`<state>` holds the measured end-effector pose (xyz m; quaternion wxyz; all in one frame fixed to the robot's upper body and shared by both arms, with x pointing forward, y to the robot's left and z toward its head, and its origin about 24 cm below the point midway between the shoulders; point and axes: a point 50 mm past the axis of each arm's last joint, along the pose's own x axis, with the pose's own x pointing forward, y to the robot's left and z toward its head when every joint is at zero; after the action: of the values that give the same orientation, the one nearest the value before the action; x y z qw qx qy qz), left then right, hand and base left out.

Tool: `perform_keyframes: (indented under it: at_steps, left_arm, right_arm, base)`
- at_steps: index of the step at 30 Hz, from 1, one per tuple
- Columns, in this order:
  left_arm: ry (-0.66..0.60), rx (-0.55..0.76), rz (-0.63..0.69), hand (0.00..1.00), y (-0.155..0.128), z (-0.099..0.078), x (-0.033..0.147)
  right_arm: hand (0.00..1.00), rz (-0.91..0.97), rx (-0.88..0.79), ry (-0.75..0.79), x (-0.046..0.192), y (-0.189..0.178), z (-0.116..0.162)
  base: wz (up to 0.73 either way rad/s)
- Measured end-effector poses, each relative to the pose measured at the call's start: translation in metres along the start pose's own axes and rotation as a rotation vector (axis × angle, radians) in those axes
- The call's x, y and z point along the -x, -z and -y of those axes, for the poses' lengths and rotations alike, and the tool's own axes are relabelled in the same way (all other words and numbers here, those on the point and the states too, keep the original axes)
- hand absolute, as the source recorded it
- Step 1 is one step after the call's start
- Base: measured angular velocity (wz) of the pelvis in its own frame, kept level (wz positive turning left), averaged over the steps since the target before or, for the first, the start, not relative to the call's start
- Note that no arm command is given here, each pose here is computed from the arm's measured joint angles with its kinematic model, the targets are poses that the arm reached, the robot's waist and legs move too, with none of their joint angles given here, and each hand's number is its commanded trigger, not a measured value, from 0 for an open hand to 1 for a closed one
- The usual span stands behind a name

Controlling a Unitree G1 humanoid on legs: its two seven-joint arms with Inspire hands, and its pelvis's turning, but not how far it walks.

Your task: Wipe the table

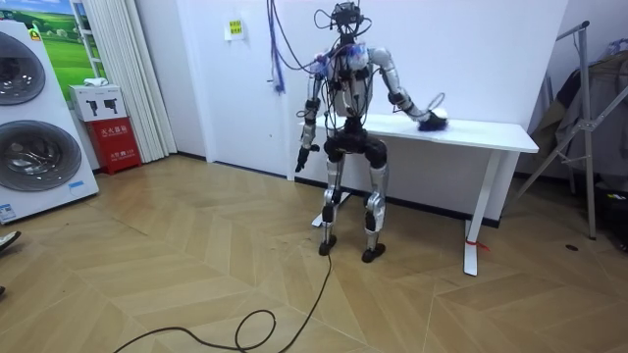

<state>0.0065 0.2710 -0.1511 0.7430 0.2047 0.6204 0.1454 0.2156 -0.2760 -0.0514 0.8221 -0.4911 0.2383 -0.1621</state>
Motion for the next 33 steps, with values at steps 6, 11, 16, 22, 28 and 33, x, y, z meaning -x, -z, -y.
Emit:
perform_keyframes:
  at_steps: [6,11,16,22,28,33]
  left_arm:
    - [0.033,0.014,-0.022,0.0,0.008,0.002,0.004]
    - [0.058,0.048,-0.161,0.0,0.055,0.0,0.015]
    - [0.005,0.052,-0.139,0.0,0.052,-0.014,0.012]
    - [-0.101,0.115,-0.09,0.0,0.046,-0.043,0.01]
    - [-0.069,0.068,-0.034,0.0,0.031,-0.031,0.01]
    - [0.017,0.046,-0.06,0.0,0.025,-0.005,0.008]
  right_arm:
    - [1.0,0.404,0.115,-0.105,-0.025,-0.115,0.009]
    - [1.0,0.241,0.054,-0.137,-0.01,-0.046,-0.014]
    - [1.0,0.022,-0.106,-0.018,0.023,0.034,-0.012]
    - [1.0,-0.256,-0.11,0.115,0.057,0.116,0.012]
    - [1.0,-0.306,-0.126,0.081,0.031,0.104,0.017]
    - [1.0,-0.065,-0.039,-0.072,-0.024,-0.012,0.006]
  base:
    - [0.47]
    - [0.83]
    - [0.21]
    - [-0.14]
    - [-0.2]
    - [-0.75]
